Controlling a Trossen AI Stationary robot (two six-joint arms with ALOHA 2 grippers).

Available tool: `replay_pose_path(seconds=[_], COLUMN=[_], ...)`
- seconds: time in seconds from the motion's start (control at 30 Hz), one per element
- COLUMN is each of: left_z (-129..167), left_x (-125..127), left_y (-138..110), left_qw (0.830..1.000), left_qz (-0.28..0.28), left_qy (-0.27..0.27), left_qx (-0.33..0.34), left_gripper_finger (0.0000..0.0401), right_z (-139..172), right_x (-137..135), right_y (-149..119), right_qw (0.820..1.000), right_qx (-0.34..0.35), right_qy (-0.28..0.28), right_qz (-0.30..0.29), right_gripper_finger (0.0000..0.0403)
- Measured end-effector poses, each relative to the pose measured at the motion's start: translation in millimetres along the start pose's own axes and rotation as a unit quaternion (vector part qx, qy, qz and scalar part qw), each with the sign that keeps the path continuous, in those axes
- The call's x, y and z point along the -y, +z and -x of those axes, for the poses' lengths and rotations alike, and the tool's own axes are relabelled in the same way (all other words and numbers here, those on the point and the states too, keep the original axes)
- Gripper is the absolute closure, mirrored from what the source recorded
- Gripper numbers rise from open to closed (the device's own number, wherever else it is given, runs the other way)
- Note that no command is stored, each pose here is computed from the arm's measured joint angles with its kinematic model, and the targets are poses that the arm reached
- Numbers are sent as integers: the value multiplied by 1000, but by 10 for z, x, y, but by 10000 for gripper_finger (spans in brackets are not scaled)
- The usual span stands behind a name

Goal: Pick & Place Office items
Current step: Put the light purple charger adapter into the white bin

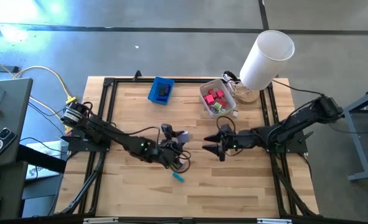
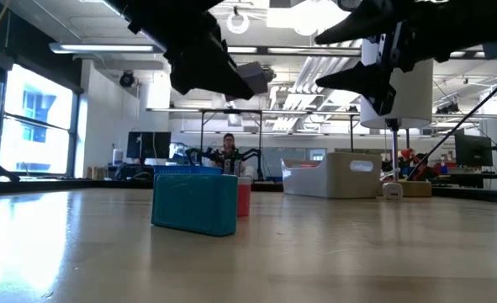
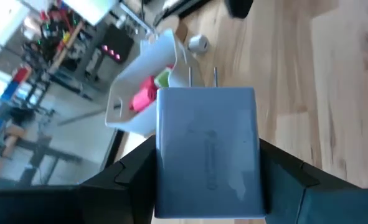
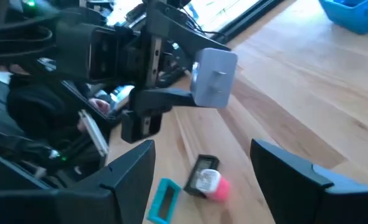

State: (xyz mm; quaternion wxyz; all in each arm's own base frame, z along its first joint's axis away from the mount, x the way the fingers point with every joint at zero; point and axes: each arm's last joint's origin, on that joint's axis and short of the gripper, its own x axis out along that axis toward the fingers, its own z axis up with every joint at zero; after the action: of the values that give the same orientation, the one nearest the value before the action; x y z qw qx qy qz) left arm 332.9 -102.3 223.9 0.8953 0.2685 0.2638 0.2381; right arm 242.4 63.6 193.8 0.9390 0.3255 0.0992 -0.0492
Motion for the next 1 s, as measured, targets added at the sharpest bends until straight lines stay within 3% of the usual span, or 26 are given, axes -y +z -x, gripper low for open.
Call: replay_pose_path(seconds=[0.13, 0.3, 0.4, 0.87, 1.0], left_z=[-5, -33, -43, -50, -61], left_x=[-5, 38, 81, 165, 153], left_y=[71, 129, 145, 85, 75], left_qw=[1000, 998, 997, 996, 996], left_qz=[-9, -25, -25, -65, -66], left_qy=[7, -14, -20, -28, -12], left_qx=[26, 58, 71, 61, 52], left_gripper_finger=[203, 203, 203, 203, 203], right_z=[-12, -82, -141, -452, -472], right_x=[-17, -100, -92, 113, 156], right_y=[6, 8, -44, -176, -148], right_qw=[1000, 995, 992, 994, 996], right_qx=[7, 11, 10, 5, 21], right_qy=[12, 104, 124, 106, 75], right_qz=[-6, -5, -5, -36, -33], right_gripper_finger=[151, 151, 151, 151, 151])
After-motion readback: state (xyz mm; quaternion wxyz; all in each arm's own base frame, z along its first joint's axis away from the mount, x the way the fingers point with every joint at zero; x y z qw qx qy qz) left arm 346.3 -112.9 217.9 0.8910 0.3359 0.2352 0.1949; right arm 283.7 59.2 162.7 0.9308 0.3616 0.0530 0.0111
